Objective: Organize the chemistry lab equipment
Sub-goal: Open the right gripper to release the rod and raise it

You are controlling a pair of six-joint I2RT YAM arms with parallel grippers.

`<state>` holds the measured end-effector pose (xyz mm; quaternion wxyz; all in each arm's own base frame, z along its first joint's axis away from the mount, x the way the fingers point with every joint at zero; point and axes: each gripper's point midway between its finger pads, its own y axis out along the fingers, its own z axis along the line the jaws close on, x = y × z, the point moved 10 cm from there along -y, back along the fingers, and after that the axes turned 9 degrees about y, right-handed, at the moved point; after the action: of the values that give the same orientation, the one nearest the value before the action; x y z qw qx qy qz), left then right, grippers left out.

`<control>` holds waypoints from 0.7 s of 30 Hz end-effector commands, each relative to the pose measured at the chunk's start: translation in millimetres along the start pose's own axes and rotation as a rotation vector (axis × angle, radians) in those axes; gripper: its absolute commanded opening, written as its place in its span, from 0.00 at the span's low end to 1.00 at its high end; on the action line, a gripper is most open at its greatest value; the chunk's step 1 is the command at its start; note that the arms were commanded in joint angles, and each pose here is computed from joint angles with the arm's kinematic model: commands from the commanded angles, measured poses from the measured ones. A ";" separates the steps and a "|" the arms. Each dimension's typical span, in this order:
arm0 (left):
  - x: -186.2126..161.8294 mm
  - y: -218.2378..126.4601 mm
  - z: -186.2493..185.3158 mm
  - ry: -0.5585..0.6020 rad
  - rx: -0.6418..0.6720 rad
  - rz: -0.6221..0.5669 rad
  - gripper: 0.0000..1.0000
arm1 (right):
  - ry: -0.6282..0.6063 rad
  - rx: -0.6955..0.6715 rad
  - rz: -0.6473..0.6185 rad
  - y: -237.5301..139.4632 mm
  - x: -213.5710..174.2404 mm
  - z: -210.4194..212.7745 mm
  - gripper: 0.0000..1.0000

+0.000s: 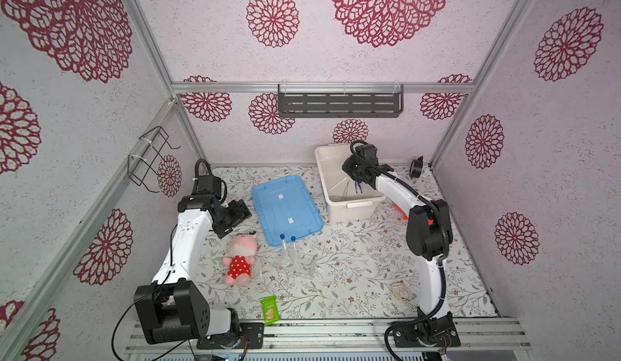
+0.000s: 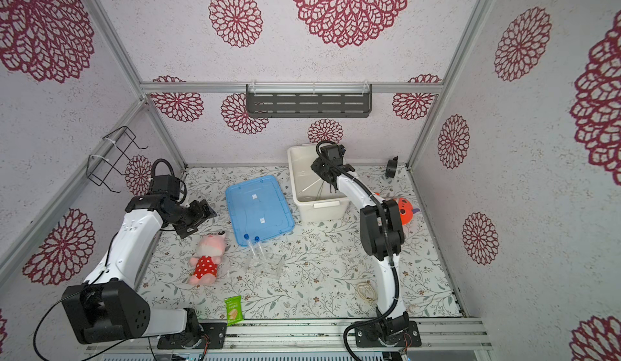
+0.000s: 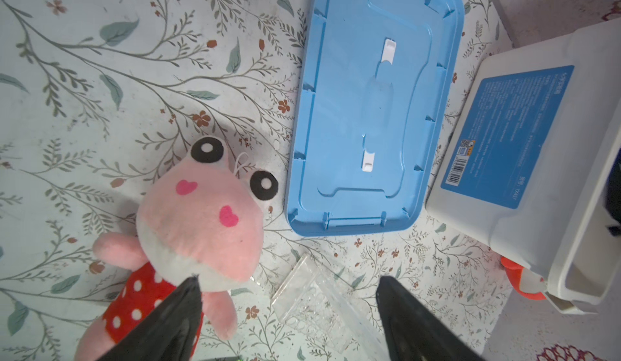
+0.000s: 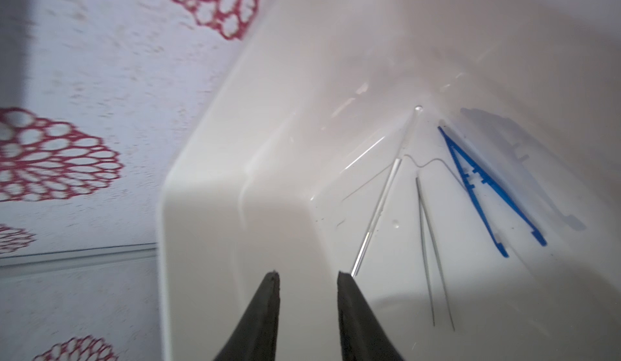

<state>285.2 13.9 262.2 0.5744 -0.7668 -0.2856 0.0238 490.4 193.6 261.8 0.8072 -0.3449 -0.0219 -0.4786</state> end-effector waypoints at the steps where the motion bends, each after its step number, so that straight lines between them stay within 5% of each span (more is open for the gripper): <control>1: 18.3 8.9 -2.6 -0.025 0.039 -0.058 0.80 | 0.009 0.097 -0.015 -43.7 1.5 19.8 0.34; 10: 50.2 55.6 -40.8 0.098 0.188 -0.016 0.62 | -0.095 0.114 -0.010 -120.5 -15.1 14.5 0.36; 21: 75.0 158.2 -48.5 0.162 0.306 0.093 0.44 | -0.326 0.008 -0.161 -197.6 -3.1 -0.2 0.41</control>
<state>417.3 -24.0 167.8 0.6915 -0.6955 -0.1905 0.0429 343.8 147.5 355.2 0.7844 -0.3742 -0.1438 -0.4733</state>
